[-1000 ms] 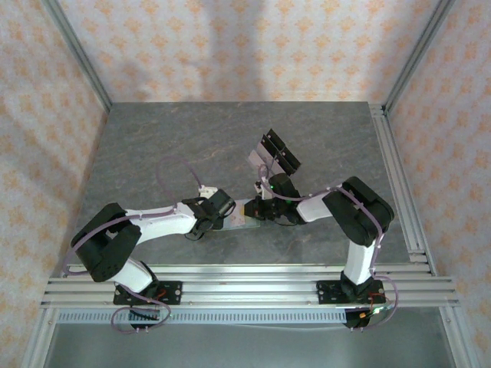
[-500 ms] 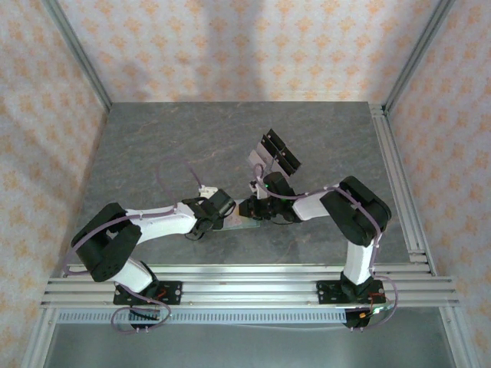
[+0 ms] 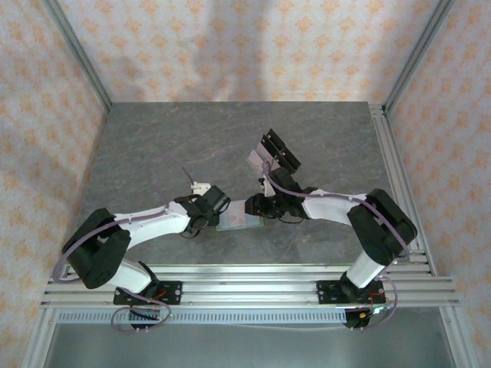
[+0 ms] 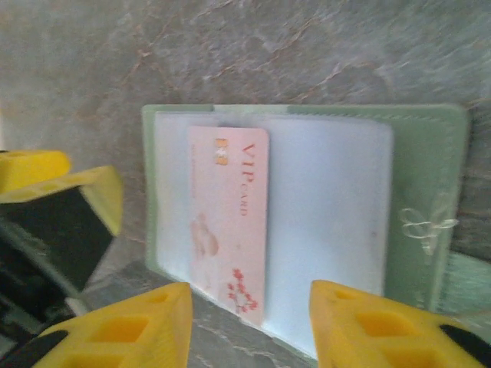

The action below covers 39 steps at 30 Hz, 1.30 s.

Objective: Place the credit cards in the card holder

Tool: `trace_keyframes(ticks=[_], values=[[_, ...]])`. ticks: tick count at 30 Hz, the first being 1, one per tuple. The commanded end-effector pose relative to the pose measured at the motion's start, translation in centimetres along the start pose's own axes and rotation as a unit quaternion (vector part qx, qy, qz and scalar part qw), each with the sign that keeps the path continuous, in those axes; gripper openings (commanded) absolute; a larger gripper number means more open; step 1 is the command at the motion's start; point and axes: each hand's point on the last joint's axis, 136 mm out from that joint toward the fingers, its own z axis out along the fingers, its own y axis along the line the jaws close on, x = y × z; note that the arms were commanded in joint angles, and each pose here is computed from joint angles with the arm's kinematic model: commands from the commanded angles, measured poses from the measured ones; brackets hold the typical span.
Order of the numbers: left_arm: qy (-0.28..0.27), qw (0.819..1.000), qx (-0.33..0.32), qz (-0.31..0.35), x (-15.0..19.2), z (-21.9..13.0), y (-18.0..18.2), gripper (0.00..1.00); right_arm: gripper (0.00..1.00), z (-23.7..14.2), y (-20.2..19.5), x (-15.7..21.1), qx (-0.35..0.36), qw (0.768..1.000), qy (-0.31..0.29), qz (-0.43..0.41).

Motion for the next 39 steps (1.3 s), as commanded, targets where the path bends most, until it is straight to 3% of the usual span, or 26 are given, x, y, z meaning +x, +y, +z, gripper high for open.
trace_keyframes(ticks=[1, 6, 10, 22, 39], values=[[-0.009, 1.000, -0.024, -0.004, -0.4, -0.4, 1.4, 0.71, 0.33, -1.1, -1.4, 0.3, 0.092, 0.995, 0.009, -0.024], [-0.003, 1.000, -0.023, -0.002, 0.0, 0.2, 1.2, 0.71, 0.12, -0.9, -1.3, -0.1, 0.148, 0.987, 0.011, -0.055], [0.005, 1.000, -0.026, 0.001, 0.5, 0.7, 1.2, 0.70, 0.05, -0.4, -1.3, -0.3, 0.176, 0.981, 0.017, -0.074], [0.016, 0.996, -0.083, 0.006, 1.4, 1.3, 3.1, 0.67, 0.02, 1.8, -1.6, 0.2, 0.191, 0.977, 0.045, -0.088], [0.029, 0.998, -0.062, 0.004, 2.1, 2.3, 2.0, 0.66, 0.01, 4.0, 0.6, 0.6, 0.174, 0.977, 0.064, -0.108]])
